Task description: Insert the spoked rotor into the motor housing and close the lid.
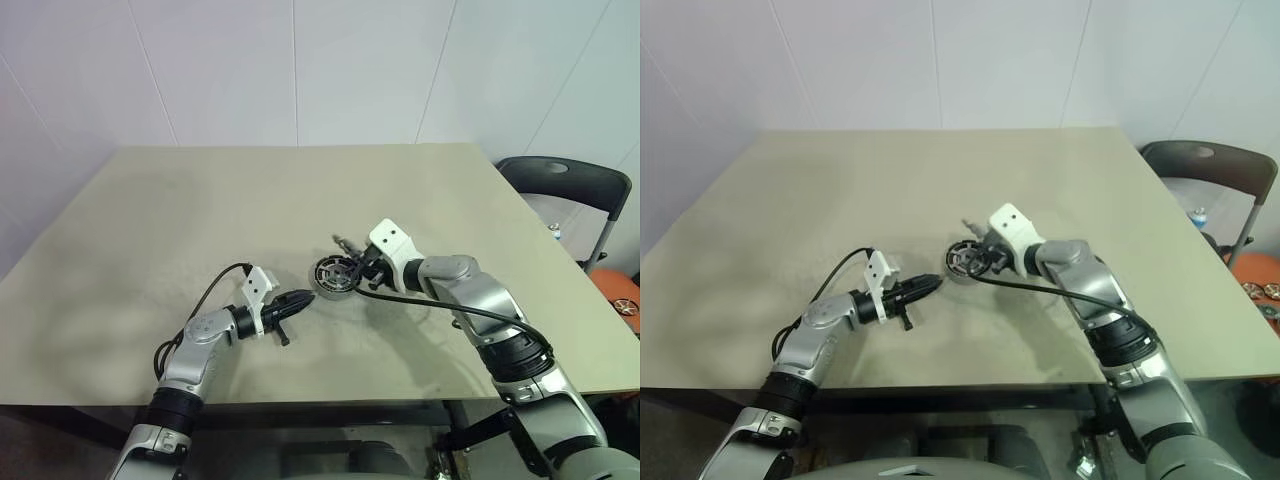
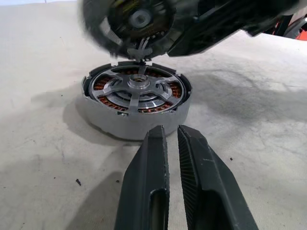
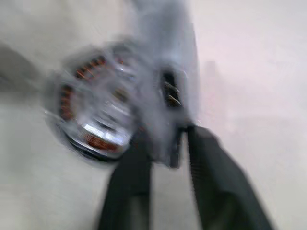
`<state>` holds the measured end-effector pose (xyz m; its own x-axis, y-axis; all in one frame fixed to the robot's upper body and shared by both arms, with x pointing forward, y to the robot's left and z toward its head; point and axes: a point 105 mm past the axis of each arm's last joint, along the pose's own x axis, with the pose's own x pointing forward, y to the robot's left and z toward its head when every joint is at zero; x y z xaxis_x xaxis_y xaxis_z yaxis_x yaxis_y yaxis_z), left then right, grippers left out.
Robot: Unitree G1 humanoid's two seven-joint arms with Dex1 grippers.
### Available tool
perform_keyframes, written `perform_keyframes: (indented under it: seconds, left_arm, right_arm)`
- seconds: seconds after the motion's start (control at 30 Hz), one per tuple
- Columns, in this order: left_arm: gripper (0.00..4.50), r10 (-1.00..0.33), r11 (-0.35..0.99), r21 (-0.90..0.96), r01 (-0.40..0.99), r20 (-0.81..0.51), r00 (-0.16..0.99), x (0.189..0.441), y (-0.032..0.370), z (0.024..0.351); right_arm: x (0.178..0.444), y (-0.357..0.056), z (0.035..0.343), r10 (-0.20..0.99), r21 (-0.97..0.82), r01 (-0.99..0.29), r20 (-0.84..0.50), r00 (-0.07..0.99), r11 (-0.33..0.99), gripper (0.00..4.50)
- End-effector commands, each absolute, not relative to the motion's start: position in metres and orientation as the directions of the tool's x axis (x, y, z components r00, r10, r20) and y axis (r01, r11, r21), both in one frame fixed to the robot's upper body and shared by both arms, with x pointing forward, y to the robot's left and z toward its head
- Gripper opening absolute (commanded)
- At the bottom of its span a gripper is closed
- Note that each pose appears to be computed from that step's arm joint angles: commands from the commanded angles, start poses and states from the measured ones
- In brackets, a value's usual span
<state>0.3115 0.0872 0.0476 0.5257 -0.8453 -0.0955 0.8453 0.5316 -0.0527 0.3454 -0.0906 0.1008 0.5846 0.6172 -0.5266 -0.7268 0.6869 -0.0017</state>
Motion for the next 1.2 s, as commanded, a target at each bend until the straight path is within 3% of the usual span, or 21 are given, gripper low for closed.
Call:
perform_keyframes:
  seconds: [0.03,0.23,0.4,0.57,0.67,0.77,0.87,1.03,1.1,1.2]
  left_arm:
    - [0.49,-0.840,0.540,-0.022,0.841,-0.064,0.538,0.315,0.088,0.057]
    - [0.49,-0.835,0.548,-0.014,0.836,-0.058,0.546,0.318,0.091,0.059]
    - [0.49,-0.838,0.545,0.008,0.838,-0.011,0.545,0.321,0.095,0.079]
    - [0.49,-0.833,0.553,0.026,0.833,0.003,0.553,0.324,0.104,0.090]
    - [0.49,-0.818,0.574,0.039,0.818,-0.007,0.575,0.329,0.116,0.092]
    - [1.02,-0.812,0.583,0.046,0.811,-0.021,0.584,0.330,0.124,0.091]
    - [1.94,-0.819,0.573,0.041,0.819,-0.020,0.574,0.328,0.125,0.093]
    - [3.64,-0.815,0.577,0.050,0.815,-0.024,0.578,0.327,0.124,0.092]
    - [4.31,-0.811,0.582,0.057,0.811,-0.030,0.584,0.327,0.123,0.089]
    - [4.31,-0.805,0.591,0.057,0.805,-0.032,0.593,0.327,0.123,0.087]
  right_arm:
    - [0.342,-0.087,0.122,0.702,0.110,-0.747,-0.454,0.549,0.656,2.09]
    - [0.345,-0.095,0.117,0.695,0.126,-0.734,-0.462,0.551,0.667,2.09]
    - [0.355,-0.093,0.144,0.762,0.238,-0.727,-0.279,0.584,0.644,2.09]
    - [0.361,-0.096,0.129,0.732,0.222,-0.700,-0.287,0.618,0.678,2.09]
    - [0.365,-0.101,0.102,0.655,0.074,-0.682,-0.373,0.658,0.728,2.09]
    - [0.366,-0.095,0.092,0.645,0.050,-0.681,-0.376,0.665,0.731,2.14]
    - [0.374,-0.091,0.093,0.631,0.052,-0.658,-0.346,0.694,0.751,2.14]
    - [0.371,-0.078,0.084,0.663,0.074,-0.690,-0.366,0.653,0.720,3.35]
    - [0.369,-0.074,0.081,0.674,0.089,-0.696,-0.363,0.644,0.713,3.39]
    - [0.366,-0.068,0.076,0.685,0.110,-0.703,-0.371,0.627,0.703,3.39]
